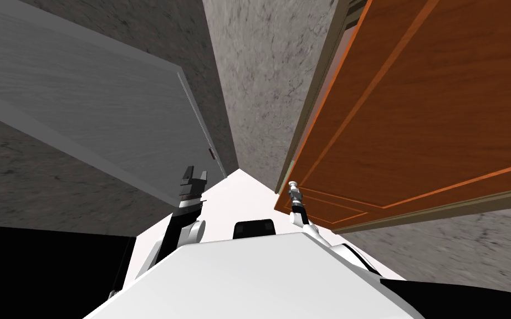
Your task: Pull the door open
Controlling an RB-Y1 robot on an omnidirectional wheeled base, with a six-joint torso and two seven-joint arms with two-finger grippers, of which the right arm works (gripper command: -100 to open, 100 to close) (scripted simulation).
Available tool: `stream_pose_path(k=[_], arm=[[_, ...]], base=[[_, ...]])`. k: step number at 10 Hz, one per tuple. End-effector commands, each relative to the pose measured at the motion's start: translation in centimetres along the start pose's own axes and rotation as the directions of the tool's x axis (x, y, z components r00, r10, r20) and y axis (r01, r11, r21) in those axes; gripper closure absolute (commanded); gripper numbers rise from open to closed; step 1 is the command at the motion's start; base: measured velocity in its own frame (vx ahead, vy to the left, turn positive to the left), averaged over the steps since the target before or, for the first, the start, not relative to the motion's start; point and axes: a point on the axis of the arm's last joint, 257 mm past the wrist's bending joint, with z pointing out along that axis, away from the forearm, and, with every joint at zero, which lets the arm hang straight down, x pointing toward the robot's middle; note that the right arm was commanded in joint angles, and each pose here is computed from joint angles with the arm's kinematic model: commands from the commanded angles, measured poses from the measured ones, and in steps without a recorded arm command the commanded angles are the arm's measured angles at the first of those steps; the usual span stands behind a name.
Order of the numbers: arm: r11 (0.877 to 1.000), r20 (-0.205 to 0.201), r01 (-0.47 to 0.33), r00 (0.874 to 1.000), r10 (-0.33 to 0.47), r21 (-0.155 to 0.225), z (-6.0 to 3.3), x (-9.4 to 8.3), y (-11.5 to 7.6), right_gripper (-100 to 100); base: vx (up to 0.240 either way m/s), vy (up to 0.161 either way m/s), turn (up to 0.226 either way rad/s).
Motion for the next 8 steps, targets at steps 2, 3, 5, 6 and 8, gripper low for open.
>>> stream_pose_path(k=[2,3,5,6,8], arm=[[1.000,-0.003,-0.002,1.000,0.002,0.001,0.03,0.09,-0.13,100],[1.000,-0.003,-0.002,1.000,0.002,0.001,0.03,0.09,-0.13,100],[1.000,-0.001,-0.004,1.000,0.004,0.027,-0.14,0.03,-0.26,100],[0.999,-0.002,-0.006,1.000,0.006,0.040,-0.19,0.08,-0.38,100],[0.997,-0.003,-0.011,1.000,0.011,0.077,-0.40,0.17,-0.73,100]], base=[[-0.005,0.000,0.003],[0.000,0.000,0.000],[-0.074,-0.019,0.070],[-0.237,-0.028,0.150],[-0.241,-0.007,0.109]])
